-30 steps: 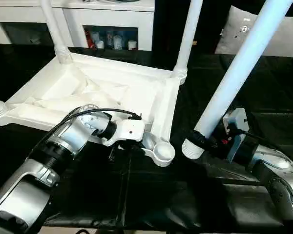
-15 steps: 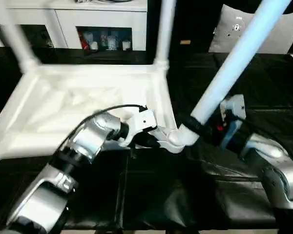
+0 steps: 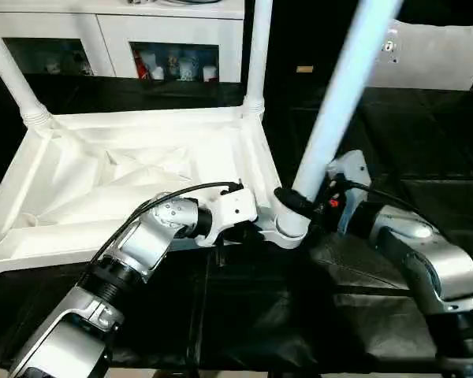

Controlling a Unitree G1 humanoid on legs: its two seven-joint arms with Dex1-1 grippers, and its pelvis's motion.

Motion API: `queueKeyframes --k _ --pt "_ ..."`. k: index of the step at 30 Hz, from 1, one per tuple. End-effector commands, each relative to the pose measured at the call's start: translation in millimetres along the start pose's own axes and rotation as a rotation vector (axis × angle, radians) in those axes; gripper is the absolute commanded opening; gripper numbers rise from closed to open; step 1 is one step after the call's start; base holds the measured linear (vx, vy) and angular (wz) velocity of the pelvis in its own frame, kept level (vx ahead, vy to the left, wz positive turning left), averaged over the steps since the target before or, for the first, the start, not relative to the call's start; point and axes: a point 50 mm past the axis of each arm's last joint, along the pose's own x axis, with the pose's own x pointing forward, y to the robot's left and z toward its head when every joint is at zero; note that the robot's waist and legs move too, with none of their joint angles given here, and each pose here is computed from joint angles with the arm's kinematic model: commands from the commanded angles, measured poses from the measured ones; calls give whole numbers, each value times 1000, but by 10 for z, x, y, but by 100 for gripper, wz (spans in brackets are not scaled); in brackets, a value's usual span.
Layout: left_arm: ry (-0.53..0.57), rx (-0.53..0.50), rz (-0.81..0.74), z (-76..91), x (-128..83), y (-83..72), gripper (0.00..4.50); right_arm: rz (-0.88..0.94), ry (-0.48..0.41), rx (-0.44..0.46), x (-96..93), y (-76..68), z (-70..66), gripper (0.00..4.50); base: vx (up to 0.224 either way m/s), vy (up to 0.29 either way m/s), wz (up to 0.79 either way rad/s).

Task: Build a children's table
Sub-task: Insert table leg to table base

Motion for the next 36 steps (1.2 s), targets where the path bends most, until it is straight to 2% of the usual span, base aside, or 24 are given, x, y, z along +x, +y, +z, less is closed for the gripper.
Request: queueKeyframes --k 1,10,13,19,21,24,26,27,28,29,31,33,36 --pt "62 -10 12 -137 -42 -2 0 -1 46 13 -19 -25 -61 189 0 0 0" --pt "64 8 -36 -163 -65 -28 0 3 64 34 -5 -67 -136 189 0 0 0" --pt "50 12 -49 -135 -67 -26 0 -9 45 70 7 -107 -182 189 0 0 0" --pt "24 -12 -13 -112 -72 37 0 -61 -35 215 -83 -190 -361 189 0 0 0" --pt "13 -27 -3 -105 -70 50 0 -74 -74 261 -129 -184 -440 189 0 0 0" --pt "6 -37 6 -100 -63 61 0 -83 -98 285 -167 -148 -519 189 0 0 0" --pt "6 -39 9 -98 -60 69 0 -90 -92 261 -192 -113 -576 189 0 0 0" --pt "8 -36 9 -97 -63 75 0 -95 -45 190 -207 -79 -625 189 0 0 0" --pt "8 -35 9 -97 -64 76 0 -95 -40 183 -208 -77 -629 189 0 0 0" --pt "16 -26 5 -99 -67 79 0 -96 5 122 -212 -66 -663 189 0 0 0" --pt "21 -19 0 -102 -70 78 0 -95 26 97 -212 -68 -676 189 0 0 0" --pt "54 22 -30 -127 -84 54 0 -56 136 -22 -197 -87 -698 189 0 0 0" --pt "67 41 -41 -133 -87 42 0 -13 173 -52 -190 -86 -697 189 0 0 0"
